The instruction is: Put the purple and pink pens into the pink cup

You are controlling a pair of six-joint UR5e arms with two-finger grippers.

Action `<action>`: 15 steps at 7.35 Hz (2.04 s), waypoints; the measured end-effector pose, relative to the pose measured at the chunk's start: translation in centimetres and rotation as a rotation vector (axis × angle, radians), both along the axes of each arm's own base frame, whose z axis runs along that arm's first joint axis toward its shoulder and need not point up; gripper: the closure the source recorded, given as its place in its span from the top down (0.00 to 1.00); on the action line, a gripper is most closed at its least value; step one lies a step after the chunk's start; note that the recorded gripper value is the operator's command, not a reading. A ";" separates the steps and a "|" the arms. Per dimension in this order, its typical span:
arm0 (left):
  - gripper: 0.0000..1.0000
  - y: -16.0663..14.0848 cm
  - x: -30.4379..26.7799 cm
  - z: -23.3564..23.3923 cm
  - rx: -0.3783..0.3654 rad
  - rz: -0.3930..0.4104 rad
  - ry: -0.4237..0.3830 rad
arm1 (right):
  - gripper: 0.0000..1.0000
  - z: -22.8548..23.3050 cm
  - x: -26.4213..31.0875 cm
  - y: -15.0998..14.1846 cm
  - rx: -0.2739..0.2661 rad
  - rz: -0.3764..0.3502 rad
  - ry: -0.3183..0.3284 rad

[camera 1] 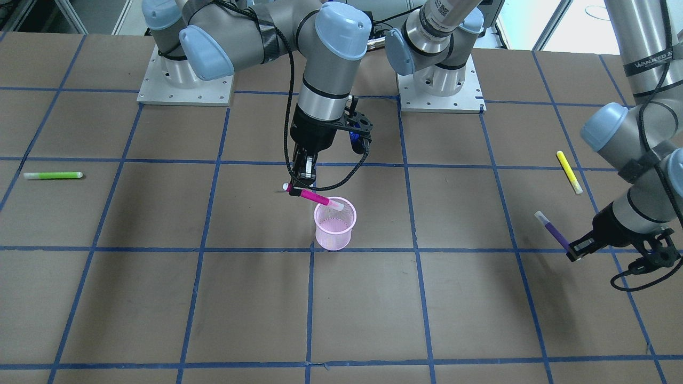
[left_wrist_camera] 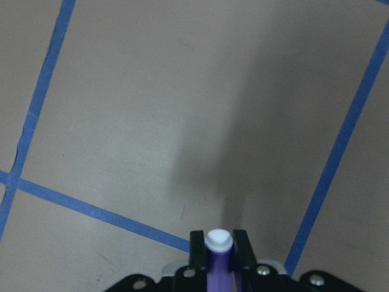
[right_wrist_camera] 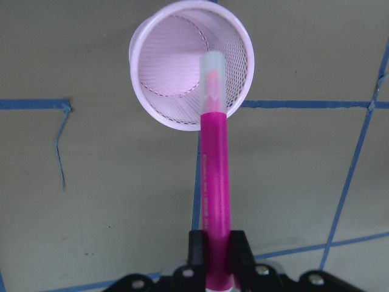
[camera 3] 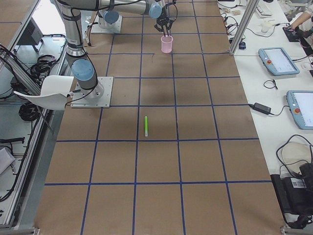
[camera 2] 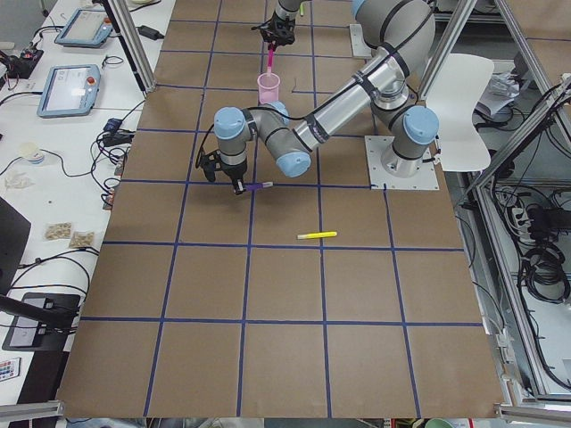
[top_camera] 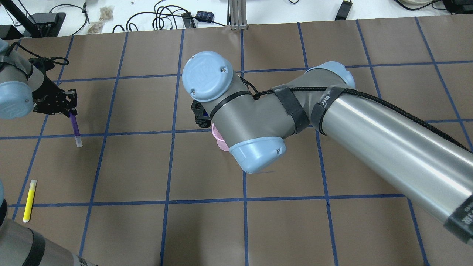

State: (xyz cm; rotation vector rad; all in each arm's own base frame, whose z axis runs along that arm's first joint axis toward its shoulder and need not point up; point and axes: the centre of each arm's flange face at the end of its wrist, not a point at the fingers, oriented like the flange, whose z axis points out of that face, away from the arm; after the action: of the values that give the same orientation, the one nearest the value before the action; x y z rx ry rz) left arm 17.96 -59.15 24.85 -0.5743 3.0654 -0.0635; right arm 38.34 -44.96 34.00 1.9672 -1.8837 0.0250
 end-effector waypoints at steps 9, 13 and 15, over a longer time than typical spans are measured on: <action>0.00 -0.2 -0.1 0.2 -0.006 -0.002 -0.002 | 1.00 -4.6 4.6 -1.3 -0.066 0.028 0.125; 0.00 -2.6 -11.7 5.5 -0.099 -0.034 -0.030 | 1.00 3.2 -2.7 -4.0 -0.022 -0.014 -0.045; 0.00 -2.8 -20.9 8.2 -0.181 -0.073 -0.023 | 1.00 8.1 -11.6 -5.6 0.062 -0.157 -0.246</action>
State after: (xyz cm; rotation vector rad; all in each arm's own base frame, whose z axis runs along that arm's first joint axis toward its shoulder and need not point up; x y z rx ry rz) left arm -2.97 -61.91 33.05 -0.4647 3.0769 -0.3493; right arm 26.72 -50.61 42.15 1.9238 -2.2158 0.1720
